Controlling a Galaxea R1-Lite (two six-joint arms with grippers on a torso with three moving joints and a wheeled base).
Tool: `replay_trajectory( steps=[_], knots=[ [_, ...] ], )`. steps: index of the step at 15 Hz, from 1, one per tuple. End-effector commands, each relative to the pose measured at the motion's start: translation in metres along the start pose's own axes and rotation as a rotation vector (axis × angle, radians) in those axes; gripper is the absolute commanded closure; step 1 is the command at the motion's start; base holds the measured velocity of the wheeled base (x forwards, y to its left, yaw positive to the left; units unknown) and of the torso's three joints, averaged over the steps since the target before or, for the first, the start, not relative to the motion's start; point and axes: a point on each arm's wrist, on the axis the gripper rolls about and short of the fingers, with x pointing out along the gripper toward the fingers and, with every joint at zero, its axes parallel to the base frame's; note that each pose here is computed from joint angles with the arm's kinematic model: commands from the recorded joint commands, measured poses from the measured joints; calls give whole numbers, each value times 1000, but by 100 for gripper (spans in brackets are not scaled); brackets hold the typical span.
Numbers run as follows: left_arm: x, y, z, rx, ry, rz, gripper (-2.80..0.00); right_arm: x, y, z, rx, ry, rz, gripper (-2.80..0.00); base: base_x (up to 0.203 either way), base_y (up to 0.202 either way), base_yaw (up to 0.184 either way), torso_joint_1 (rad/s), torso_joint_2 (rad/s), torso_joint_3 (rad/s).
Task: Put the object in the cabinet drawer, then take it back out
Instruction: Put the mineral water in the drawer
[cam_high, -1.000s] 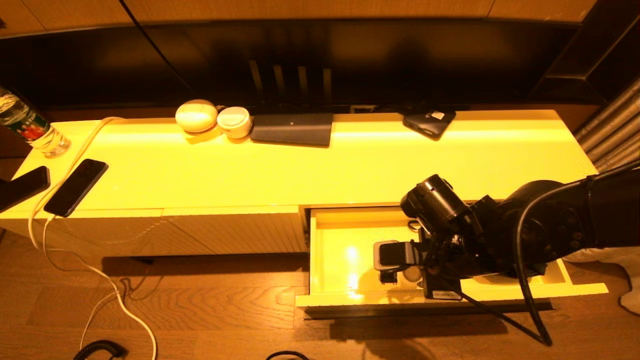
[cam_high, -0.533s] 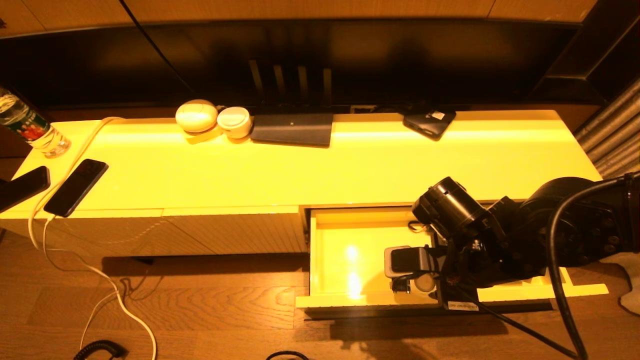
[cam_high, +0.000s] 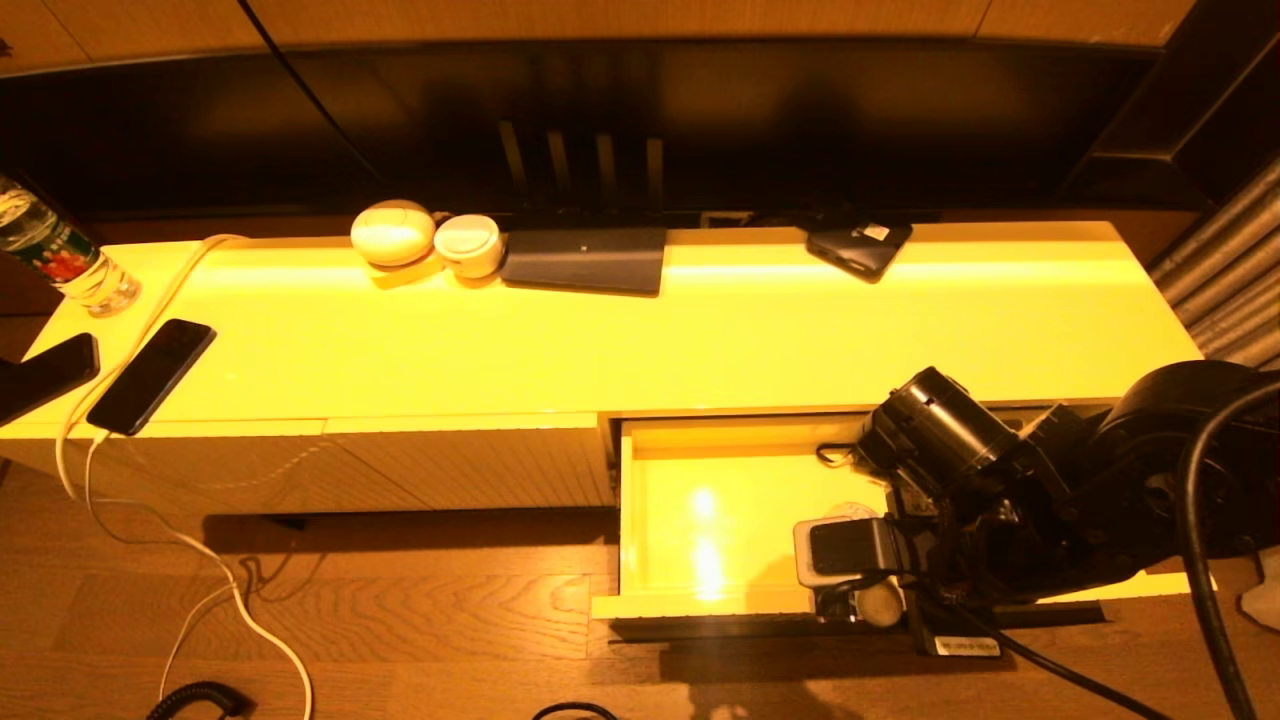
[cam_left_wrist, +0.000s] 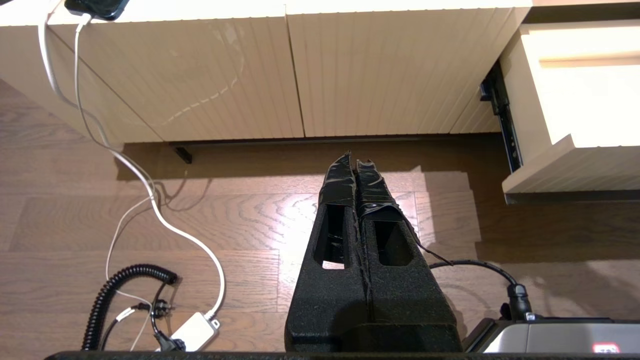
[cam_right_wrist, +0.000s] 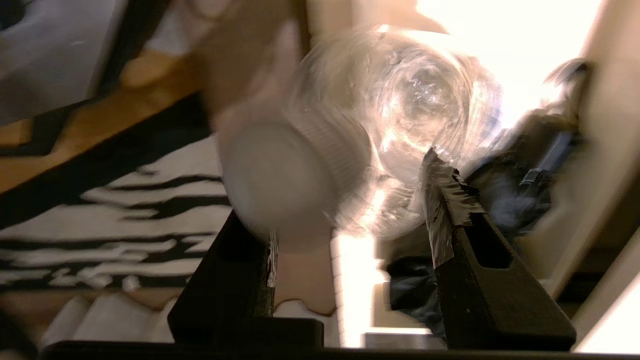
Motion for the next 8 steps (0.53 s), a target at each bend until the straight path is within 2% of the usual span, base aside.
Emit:
replay_trajectory(
  steps=[1, 4, 8],
  knots=[
    [0, 0, 0, 0, 1, 0, 0, -2, 2, -3, -6, 2, 5, 0, 0, 0, 0, 0, 0, 0],
    [0, 0, 0, 0, 1, 0, 0, 0, -9, -5, 24, 4, -23, 0, 0, 0, 0, 0, 0, 0],
    [0, 0, 0, 0, 1, 0, 0, -6, -32, -12, 95, 19, -119, 0, 0, 0, 0, 0, 0, 0]
  ],
)
